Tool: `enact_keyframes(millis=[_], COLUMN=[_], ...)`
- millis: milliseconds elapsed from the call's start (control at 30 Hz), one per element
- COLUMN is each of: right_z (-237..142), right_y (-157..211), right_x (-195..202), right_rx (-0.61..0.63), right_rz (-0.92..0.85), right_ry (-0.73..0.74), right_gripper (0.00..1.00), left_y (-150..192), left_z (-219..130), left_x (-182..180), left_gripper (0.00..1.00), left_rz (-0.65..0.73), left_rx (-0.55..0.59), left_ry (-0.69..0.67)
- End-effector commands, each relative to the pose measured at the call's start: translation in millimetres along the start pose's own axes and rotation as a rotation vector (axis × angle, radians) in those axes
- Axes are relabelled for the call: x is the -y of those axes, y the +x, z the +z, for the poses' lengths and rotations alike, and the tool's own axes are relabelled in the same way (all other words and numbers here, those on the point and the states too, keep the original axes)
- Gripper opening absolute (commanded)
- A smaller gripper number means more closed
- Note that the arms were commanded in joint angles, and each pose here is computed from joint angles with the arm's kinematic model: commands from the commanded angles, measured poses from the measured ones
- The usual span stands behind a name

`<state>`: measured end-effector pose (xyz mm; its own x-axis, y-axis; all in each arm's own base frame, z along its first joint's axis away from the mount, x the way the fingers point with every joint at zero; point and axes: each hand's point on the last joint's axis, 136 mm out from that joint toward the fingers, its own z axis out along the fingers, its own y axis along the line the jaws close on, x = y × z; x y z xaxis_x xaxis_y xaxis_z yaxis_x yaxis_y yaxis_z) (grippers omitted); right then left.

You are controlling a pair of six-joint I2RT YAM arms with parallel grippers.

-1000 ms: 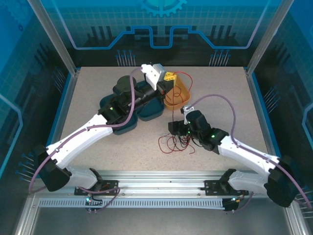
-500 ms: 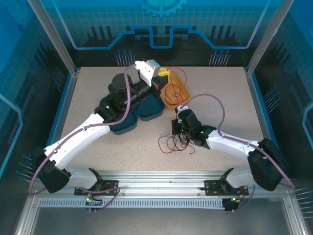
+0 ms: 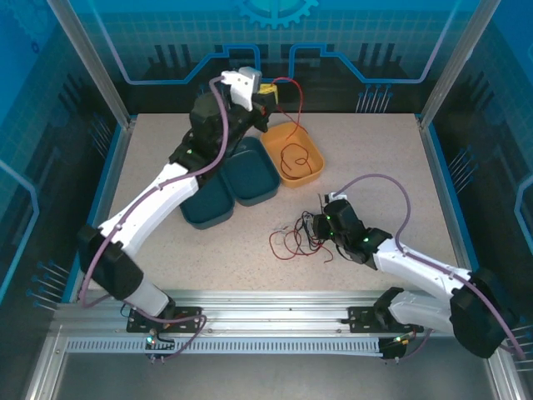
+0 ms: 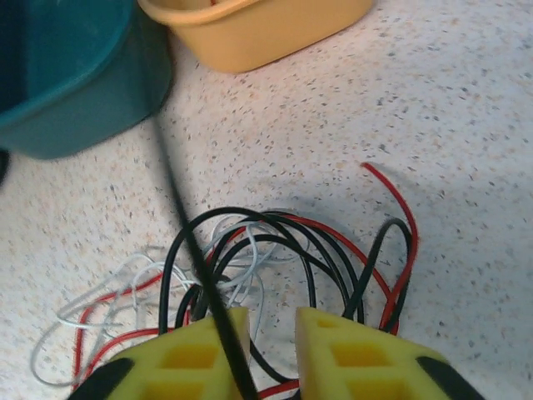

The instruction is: Untangle the cables

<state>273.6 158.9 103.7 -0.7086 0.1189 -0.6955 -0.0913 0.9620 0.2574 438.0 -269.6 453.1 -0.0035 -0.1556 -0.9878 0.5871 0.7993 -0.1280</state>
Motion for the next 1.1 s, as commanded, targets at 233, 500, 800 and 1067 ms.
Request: enact_keyframes(millis=[233, 500, 800, 1067], right_z=[-33, -58, -70, -68], right_y=[-10, -28, -41, -37], right_x=[21, 27, 26, 34], right_rx=[0.03, 0.057, 0.072, 0.011], right_rz=[0.05, 0.052, 0.068, 0.076], right_ry=[0.062, 0.099, 0.111, 0.184], right_gripper=[0.73, 0.85, 1.0, 1.0], left_y=[68, 125, 193, 240], left_z=[82, 100, 105, 100], left_x=[-38, -53, -63, -70], left_gripper=[0.0, 0.0, 0.0, 0.0], left_rz=[0.081, 0.096, 0.116, 0.088], left_rx=[-0.17, -0.292, -0.451, -0.598], left_ry=[-0.065, -0.089, -0.081, -0.091])
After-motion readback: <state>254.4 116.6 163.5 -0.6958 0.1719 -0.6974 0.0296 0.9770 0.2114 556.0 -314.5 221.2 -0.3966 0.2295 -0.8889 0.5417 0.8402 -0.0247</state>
